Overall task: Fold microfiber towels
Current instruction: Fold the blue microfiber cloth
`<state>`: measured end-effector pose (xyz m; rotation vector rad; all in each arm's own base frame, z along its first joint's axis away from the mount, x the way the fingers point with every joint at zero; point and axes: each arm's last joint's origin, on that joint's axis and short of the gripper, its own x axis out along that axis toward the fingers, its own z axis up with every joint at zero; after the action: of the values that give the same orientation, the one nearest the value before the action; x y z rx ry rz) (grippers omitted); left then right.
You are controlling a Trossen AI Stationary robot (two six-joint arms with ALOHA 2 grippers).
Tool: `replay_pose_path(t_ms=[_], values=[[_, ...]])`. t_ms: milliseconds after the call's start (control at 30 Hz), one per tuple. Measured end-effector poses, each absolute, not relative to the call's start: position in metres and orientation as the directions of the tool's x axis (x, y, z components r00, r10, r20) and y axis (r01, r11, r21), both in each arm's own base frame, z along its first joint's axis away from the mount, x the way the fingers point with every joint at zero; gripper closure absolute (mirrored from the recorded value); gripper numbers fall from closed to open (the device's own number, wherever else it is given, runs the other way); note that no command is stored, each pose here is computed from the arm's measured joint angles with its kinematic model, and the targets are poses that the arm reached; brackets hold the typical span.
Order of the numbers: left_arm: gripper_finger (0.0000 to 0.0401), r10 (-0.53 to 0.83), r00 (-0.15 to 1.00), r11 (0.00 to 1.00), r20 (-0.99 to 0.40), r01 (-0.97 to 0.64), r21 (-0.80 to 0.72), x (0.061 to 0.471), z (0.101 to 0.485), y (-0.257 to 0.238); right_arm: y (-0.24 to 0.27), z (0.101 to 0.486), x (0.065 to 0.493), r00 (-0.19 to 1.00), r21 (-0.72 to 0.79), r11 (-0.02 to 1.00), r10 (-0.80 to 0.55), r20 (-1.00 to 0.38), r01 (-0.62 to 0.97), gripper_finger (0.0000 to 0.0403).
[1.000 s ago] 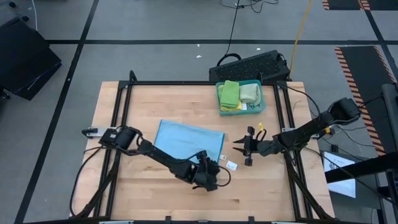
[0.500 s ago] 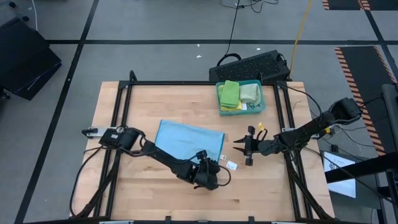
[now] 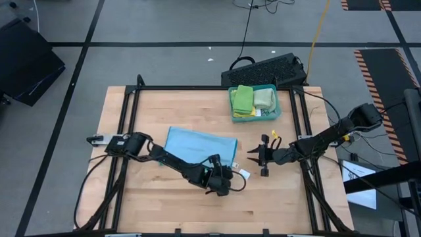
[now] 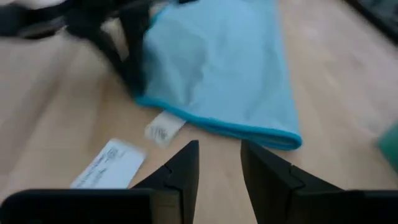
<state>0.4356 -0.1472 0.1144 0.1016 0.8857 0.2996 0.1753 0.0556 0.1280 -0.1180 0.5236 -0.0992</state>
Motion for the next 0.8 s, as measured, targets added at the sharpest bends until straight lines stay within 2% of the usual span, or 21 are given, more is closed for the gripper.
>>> replay_pose_path(t_ms=[200, 433, 533, 700, 800], values=[[0.0394, 0.231, 0.659, 0.972, -0.716, -0.131, 0.194, 0.419, 0.162, -0.173, 0.061, 0.127, 0.179, 0.873, -0.089, 0.995, -0.005, -0.487, -0.044, 0.0264], [0.0395, 0.242, 0.65, 0.968, -0.721, -0.109, 0.227, 0.399, 0.185, -0.186, 0.077, 0.121, 0.186, 0.901, -0.177, 0.973, 0.06, -0.429, -0.149, 0.0176], [0.0394, 0.26, 0.638, 0.964, -0.725, -0.131, 0.23, 0.391, 0.192, -0.189, 0.085, 0.113, 0.188, 0.891, -0.252, 0.943, 0.086, -0.446, -0.218, 0.0147], [0.0395, 0.283, 0.6, 0.959, -0.748, -0.153, 0.239, 0.377, 0.196, -0.194, 0.091, 0.106, 0.202, 0.886, -0.351, 0.916, 0.009, -0.464, -0.193, 0.0139], [0.0395, 0.287, 0.594, 0.958, -0.751, -0.162, 0.238, 0.371, 0.198, -0.2, 0.096, 0.105, 0.213, 0.879, -0.372, 0.899, 0.03, -0.476, -0.232, 0.0149]])
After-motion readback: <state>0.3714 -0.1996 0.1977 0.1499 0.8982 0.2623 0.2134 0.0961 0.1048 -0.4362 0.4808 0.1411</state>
